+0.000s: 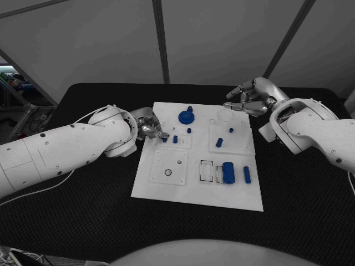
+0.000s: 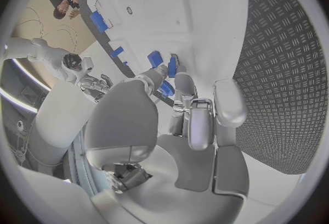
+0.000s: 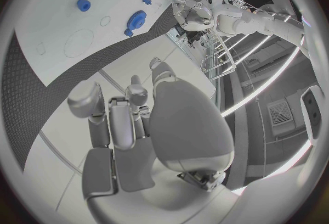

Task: Assemble the parts on the task board

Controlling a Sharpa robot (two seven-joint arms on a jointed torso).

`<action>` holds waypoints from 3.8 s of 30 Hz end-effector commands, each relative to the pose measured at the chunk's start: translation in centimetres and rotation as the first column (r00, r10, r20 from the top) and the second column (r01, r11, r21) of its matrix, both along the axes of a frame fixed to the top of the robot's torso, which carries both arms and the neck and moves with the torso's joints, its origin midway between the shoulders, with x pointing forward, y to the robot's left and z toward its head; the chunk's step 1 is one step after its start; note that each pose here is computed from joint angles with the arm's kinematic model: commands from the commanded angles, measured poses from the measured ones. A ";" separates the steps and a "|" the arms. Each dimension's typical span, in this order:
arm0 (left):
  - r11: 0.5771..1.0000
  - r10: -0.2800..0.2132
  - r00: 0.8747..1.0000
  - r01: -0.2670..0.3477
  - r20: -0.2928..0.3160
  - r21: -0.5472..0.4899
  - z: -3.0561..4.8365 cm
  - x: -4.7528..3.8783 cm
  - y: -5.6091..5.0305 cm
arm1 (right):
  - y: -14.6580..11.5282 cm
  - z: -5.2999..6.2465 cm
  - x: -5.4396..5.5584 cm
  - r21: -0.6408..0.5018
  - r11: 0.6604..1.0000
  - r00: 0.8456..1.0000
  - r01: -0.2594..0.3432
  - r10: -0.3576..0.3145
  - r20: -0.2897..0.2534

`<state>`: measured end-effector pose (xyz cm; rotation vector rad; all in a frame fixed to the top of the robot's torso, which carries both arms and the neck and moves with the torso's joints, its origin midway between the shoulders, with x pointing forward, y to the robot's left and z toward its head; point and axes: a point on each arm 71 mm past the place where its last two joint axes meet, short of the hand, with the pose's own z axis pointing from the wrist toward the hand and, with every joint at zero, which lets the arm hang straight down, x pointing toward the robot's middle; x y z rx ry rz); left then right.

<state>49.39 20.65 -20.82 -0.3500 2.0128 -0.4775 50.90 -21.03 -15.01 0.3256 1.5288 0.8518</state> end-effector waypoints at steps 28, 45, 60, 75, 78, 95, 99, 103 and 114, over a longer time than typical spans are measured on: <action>0.999 -0.025 1.000 0.025 -0.006 0.034 0.05 -0.06 -0.1 | 0.1 0.1 0.0 -0.002 1.000 1.000 -0.007 0.007 0.005; 1.000 -0.019 1.000 0.020 -0.023 0.005 0.03 -0.19 -0.3 | 0.1 0.1 0.1 -0.003 1.000 1.000 -0.008 0.009 0.004; 1.000 -0.028 0.999 0.029 -0.037 0.011 -0.10 -0.20 -0.3 | 0.1 0.1 0.1 -0.003 1.000 1.000 -0.009 0.009 0.004; 0.998 -0.053 0.997 0.055 -0.063 0.029 -0.25 -0.34 -0.3 | 0.1 0.0 0.1 -0.003 1.000 1.000 -0.009 0.009 0.003; 0.998 -0.056 0.996 0.059 -0.063 0.033 -0.24 -0.37 -0.3 | 0.1 0.0 0.1 -0.003 1.000 1.000 -0.009 0.009 0.003; 0.996 -0.066 0.996 0.070 -0.064 0.056 -0.19 -0.42 -0.1 | 0.1 0.0 0.1 -0.004 1.000 1.000 -0.009 0.009 0.003; 0.996 -0.066 0.996 0.070 -0.064 0.058 -0.19 -0.39 0.0 | 0.2 0.0 0.1 -0.003 1.000 1.000 -0.011 0.011 0.003; 0.996 -0.066 0.996 0.070 -0.065 0.060 -0.19 -0.32 0.0 | 0.2 0.0 0.1 -0.003 1.000 1.000 -0.011 0.011 0.003; 0.995 -0.072 0.994 0.078 -0.077 0.070 -0.24 -0.11 -0.1 | 0.2 0.0 0.1 -0.003 1.000 1.000 -0.011 0.011 0.003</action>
